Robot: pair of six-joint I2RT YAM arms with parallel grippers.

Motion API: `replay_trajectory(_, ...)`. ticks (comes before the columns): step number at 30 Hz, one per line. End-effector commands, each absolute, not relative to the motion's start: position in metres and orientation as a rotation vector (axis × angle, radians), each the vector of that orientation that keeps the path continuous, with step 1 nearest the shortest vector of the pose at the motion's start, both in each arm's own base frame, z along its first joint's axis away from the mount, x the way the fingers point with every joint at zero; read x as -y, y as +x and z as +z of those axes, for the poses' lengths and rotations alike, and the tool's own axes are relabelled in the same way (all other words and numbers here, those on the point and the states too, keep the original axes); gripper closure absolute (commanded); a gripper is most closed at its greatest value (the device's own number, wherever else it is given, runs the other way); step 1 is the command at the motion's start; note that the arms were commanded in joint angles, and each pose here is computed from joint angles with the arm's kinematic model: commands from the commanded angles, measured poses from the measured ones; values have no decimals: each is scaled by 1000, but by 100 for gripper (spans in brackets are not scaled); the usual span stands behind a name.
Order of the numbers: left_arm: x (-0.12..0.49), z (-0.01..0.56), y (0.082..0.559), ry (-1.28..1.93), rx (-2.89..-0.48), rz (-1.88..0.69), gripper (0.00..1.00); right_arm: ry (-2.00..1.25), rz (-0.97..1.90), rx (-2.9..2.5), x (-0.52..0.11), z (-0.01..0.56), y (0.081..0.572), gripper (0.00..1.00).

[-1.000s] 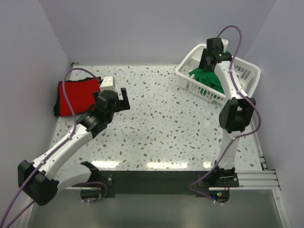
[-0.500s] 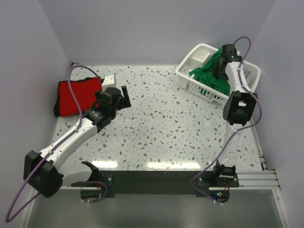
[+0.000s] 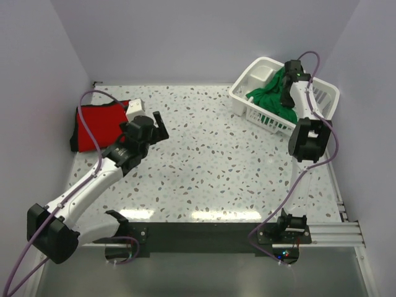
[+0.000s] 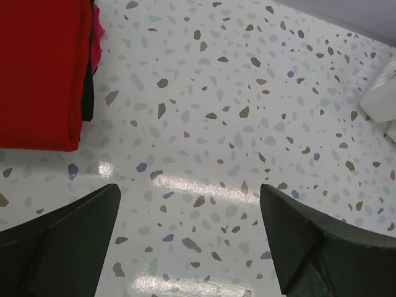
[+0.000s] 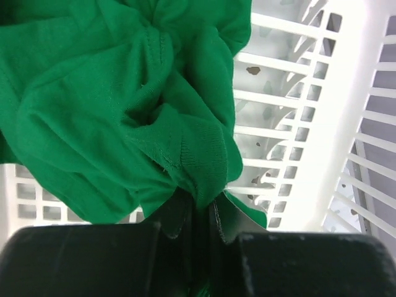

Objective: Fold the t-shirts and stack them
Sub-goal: Grab the tshirt from the pile, then move the tshirt to the center of the board

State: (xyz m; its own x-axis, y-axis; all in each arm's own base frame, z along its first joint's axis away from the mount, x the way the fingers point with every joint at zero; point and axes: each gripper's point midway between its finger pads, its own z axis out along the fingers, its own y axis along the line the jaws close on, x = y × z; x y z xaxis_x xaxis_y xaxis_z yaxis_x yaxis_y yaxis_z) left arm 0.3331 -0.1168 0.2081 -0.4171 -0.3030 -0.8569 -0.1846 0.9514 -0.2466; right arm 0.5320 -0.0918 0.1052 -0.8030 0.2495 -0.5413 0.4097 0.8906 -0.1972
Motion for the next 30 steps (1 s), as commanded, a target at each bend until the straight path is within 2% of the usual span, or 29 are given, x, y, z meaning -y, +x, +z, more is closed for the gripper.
replay_trajectory(1, 108, 217, 327, -418, -1973, -159, 0, 502, -437, -2357, 102, 197, 530, 100)
replay_trajectory(6, 100, 215, 319, -443, -1984, -130, 0, 530, -322, -2137, 94, 294, 523, 100)
replay_trajectory(7, 99, 216, 318, -441, -1984, -129, 0, 551, -277, -2041, 91, 331, 515, 100)
replay_trajectory(10, 98, 217, 315, -432, -1990, -130, 0, 546, -126, -1914, 74, 374, 509, 100)
replay_trajectory(17, 103, 225, 306, -376, -1988, -189, 0, 269, 389, -1659, -31, 482, 463, 100)
replay_trajectory(18, 105, 228, 304, -363, -1984, -212, 0, 171, 480, -1657, -74, 490, 454, 100)
replay_trajectory(21, 107, 232, 301, -339, -1990, -232, 0, -18, 639, -1634, -149, 510, 425, 100)
replay_trajectory(25, 106, 235, 293, -341, -1999, -248, 0, -162, 866, -1601, -230, 531, 383, 100)
replay_trajectory(30, 97, 243, 278, -352, -1977, -259, 0, -207, 1024, -1519, -269, 574, 332, 100)
